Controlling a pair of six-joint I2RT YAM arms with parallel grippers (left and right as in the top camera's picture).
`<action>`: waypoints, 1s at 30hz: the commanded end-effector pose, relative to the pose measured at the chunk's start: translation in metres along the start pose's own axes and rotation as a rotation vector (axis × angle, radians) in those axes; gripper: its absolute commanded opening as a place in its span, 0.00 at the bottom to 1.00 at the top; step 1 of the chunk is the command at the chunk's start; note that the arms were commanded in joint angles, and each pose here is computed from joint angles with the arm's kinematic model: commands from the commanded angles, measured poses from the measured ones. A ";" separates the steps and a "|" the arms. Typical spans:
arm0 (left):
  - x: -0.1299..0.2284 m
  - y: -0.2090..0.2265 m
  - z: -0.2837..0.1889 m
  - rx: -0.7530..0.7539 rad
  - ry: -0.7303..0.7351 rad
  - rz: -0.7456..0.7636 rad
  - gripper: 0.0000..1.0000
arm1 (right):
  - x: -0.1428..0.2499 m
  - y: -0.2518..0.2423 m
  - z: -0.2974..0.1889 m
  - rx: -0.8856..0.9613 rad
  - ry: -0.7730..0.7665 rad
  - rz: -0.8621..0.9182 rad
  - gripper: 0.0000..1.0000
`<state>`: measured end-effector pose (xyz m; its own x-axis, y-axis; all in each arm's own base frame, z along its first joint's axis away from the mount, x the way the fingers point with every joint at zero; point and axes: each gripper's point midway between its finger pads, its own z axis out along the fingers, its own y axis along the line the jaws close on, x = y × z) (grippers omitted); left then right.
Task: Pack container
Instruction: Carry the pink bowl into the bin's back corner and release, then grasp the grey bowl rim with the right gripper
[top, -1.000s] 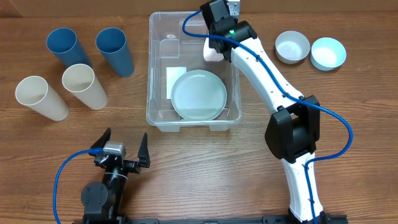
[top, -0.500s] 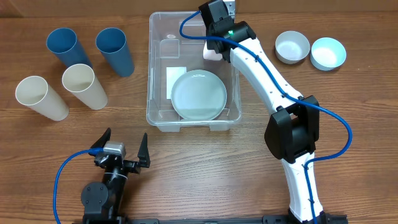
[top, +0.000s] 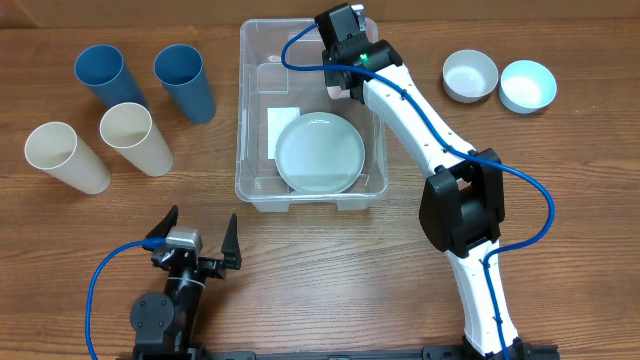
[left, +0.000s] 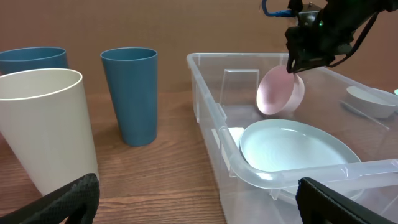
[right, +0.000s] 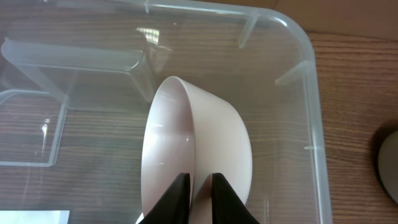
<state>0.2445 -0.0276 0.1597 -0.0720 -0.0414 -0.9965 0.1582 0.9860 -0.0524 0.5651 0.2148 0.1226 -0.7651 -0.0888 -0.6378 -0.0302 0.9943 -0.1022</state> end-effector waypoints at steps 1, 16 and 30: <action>0.000 0.000 0.000 0.004 -0.005 0.009 1.00 | 0.000 0.000 0.005 -0.007 0.006 0.009 0.14; 0.000 0.000 0.000 0.004 -0.005 0.009 1.00 | 0.023 -0.009 0.030 0.063 0.061 -0.013 0.21; 0.000 0.000 0.000 0.004 -0.005 0.009 1.00 | 0.028 -0.007 0.029 0.059 0.079 0.001 0.10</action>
<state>0.2445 -0.0276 0.1597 -0.0720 -0.0414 -0.9965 0.1582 0.9860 -0.0524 0.5629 0.1986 0.0908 -0.8074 -0.0942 -0.5824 0.0028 0.9865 -0.1635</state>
